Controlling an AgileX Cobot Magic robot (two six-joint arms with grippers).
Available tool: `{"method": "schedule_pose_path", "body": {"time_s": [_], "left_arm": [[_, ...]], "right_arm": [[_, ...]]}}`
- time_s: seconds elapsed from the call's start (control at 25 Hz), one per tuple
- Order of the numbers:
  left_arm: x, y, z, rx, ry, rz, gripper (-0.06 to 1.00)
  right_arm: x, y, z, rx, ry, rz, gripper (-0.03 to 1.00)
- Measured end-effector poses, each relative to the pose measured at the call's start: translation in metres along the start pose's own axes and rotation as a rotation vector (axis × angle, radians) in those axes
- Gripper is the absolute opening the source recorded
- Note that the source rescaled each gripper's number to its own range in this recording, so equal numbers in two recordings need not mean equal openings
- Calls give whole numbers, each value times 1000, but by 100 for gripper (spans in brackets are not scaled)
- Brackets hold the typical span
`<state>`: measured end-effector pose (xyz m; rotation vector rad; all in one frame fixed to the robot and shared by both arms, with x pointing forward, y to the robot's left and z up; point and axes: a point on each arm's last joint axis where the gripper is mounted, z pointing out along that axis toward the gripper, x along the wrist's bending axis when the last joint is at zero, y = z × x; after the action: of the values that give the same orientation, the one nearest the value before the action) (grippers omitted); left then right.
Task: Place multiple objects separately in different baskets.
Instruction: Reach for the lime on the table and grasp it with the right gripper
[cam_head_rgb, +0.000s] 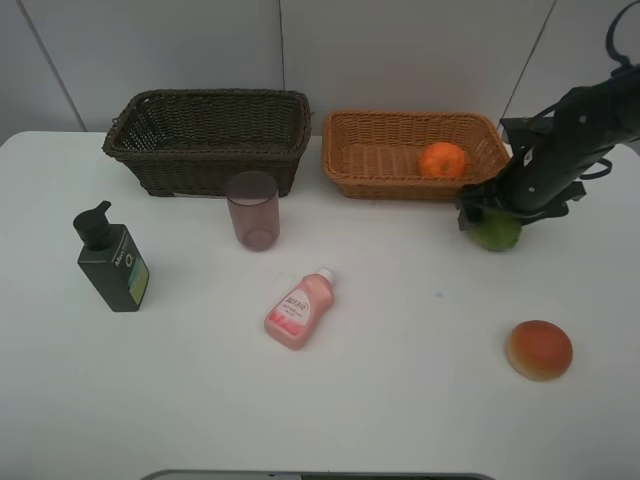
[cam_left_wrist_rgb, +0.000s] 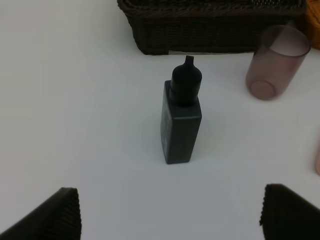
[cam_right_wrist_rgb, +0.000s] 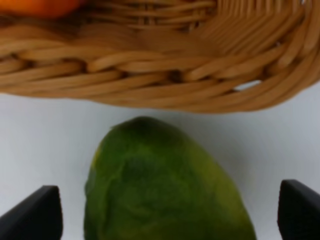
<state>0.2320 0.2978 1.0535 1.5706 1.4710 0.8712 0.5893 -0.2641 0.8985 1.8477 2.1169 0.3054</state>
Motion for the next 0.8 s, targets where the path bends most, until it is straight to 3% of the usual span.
{"method": "schedule_pose_path", "body": {"time_s": [0.36,0.44,0.56,0.8], "left_arm": [[0,0,0,0,0,0,92],[0,0,0,0,0,0,92],[0,0,0,0,0,0,92],[0,0,0,0,0,0,92]], "right_arm": [[1,-3,8,17,2,2,81],[1,-4,12,30,2,1,64],[1,-4,12,28,3,3,6],[1,-4,12,31,2,4,6]]}}
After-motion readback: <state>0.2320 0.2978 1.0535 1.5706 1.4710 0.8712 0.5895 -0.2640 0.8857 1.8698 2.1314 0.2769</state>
